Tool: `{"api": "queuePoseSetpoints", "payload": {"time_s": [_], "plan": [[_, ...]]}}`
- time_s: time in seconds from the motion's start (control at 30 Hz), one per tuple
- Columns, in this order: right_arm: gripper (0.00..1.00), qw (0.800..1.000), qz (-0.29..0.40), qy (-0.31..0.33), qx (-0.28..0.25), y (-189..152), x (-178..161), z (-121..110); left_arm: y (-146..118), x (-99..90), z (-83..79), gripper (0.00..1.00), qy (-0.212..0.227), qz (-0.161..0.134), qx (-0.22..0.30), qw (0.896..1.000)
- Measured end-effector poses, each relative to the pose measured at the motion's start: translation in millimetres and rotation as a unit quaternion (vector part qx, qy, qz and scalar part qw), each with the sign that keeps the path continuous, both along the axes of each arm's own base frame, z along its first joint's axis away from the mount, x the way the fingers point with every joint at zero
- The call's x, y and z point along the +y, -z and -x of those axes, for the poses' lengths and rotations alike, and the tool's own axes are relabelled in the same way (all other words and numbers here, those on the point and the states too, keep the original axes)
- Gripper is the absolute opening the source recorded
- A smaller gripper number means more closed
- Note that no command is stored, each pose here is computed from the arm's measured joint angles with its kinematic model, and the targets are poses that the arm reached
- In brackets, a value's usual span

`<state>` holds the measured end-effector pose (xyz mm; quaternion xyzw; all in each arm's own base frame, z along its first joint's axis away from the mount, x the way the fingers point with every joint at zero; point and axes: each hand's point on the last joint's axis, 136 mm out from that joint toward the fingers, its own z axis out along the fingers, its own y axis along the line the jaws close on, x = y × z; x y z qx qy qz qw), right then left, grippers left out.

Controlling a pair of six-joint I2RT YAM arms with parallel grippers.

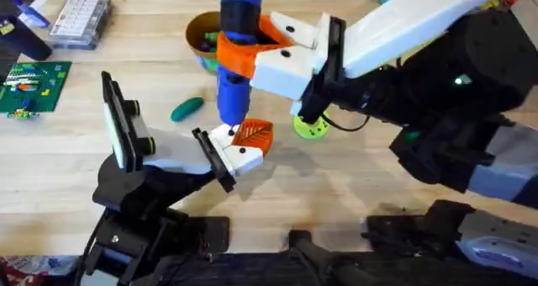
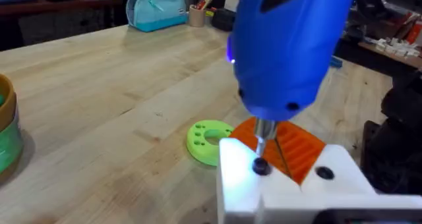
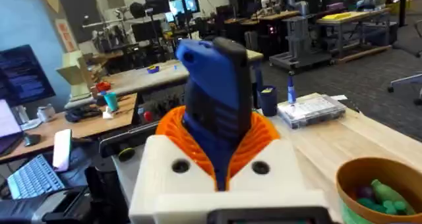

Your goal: Pick up the gripper from the table and insert it into the empty holder that is missing its gripper. Then pick up a screw, insert it into the mounting hole, and use the screwdriver to tighten it. Finally, clean up the table by picking up the vegetable and placing it into the bucket.

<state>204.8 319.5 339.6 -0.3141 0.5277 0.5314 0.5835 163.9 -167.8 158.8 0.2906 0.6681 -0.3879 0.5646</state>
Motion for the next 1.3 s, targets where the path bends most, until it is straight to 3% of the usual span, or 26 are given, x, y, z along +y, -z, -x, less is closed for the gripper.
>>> {"api": "queuePoseSetpoints", "payload": {"time_s": [1.0,1.3], "plan": [[0.048,1.0,0.017,0.005,0.007,10,5,-2,0,0.0,0.0,0.014,0.0,0.001,0.003,1.0],[0.048,0.998,0.057,0.006,0.038,10,13,-10,1,-0.1,0.0,0.014,0.0,0.002,0.006,1.0]]}}
